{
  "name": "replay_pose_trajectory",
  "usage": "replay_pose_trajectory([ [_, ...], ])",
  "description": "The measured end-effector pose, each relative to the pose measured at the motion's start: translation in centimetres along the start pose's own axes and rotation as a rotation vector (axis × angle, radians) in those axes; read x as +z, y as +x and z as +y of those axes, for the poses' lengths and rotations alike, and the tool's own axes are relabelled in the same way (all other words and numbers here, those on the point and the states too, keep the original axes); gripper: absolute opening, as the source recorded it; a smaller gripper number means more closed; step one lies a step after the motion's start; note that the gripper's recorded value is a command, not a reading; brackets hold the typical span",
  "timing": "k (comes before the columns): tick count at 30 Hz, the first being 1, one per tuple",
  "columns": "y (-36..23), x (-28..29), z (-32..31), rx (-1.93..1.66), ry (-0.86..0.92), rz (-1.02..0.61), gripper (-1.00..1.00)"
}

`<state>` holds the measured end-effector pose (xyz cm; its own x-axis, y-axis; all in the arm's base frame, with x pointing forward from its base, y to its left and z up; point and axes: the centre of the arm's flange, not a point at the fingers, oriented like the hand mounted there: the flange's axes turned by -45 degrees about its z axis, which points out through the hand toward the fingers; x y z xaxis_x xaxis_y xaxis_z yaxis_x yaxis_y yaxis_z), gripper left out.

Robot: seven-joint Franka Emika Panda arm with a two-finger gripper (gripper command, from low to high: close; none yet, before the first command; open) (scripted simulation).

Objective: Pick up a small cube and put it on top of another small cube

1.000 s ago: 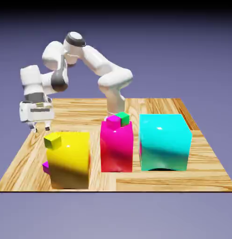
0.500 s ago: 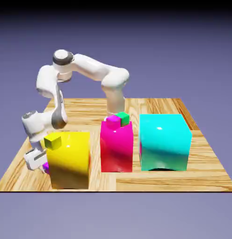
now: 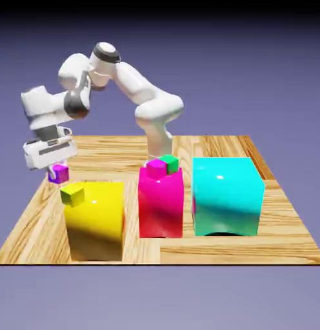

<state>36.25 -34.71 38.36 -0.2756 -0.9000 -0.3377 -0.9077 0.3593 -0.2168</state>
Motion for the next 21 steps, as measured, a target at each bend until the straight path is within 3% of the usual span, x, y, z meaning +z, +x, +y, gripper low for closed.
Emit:
replay_pose_trajectory([
  [10,-9.4,-8.0,2.2,-0.273,-0.009,0.020,-1.00],
  [21,-20.1,-9.2,5.9,-0.567,-0.139,0.039,-1.00],
])
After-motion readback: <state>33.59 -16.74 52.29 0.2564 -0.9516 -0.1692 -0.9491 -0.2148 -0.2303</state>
